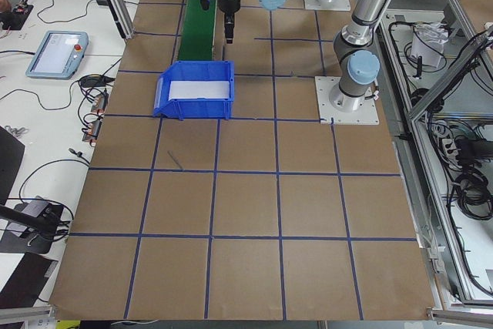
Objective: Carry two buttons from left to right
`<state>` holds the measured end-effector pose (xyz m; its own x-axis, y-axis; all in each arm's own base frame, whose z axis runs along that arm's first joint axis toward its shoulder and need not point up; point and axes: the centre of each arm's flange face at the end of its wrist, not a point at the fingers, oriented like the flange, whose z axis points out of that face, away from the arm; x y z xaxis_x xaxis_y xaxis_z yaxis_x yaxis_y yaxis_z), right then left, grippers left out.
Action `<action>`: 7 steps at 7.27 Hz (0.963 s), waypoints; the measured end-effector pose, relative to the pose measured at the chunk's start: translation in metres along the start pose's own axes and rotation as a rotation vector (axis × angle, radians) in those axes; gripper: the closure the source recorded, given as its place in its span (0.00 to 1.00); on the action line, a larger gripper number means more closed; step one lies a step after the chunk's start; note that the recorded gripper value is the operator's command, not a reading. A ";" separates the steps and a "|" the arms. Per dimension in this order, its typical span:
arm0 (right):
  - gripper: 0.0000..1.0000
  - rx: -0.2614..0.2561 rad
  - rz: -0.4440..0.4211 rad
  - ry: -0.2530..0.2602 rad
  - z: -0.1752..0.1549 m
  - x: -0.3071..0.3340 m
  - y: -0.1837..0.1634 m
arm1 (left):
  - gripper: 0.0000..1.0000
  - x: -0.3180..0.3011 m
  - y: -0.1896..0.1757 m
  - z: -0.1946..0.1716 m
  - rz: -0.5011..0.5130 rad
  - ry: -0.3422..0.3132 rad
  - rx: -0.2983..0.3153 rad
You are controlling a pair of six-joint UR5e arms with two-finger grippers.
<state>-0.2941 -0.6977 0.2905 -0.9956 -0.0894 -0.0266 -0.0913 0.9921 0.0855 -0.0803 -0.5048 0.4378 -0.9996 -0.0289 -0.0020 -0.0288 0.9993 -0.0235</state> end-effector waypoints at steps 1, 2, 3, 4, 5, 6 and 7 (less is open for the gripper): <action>0.01 0.013 -0.006 -0.004 -0.006 -0.004 -0.001 | 0.00 0.000 0.000 0.000 0.000 0.000 0.000; 0.01 0.028 -0.021 -0.007 -0.013 -0.015 -0.005 | 0.00 0.000 0.000 0.000 0.000 0.000 0.000; 0.01 0.043 -0.052 -0.001 -0.022 -0.038 -0.014 | 0.00 0.000 0.000 0.000 0.000 0.000 0.000; 0.01 0.065 -0.103 0.013 -0.040 -0.079 -0.025 | 0.00 0.000 0.000 0.000 0.000 0.000 0.000; 0.01 0.097 -0.166 0.020 -0.063 -0.130 -0.035 | 0.00 0.000 0.000 0.000 0.000 0.000 0.000; 0.01 0.134 -0.231 0.023 -0.089 -0.189 -0.040 | 0.00 0.000 0.000 0.000 0.001 0.000 0.000; 0.00 0.163 -0.293 0.031 -0.109 -0.248 -0.039 | 0.00 0.001 0.000 0.000 0.001 0.001 0.000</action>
<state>-0.0457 -0.7235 0.4025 -0.9279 -0.3727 0.0040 -0.3718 0.9247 -0.0813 -0.0813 -0.5045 0.4378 -0.9996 -0.0277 -0.0015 -0.0277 0.9993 -0.0235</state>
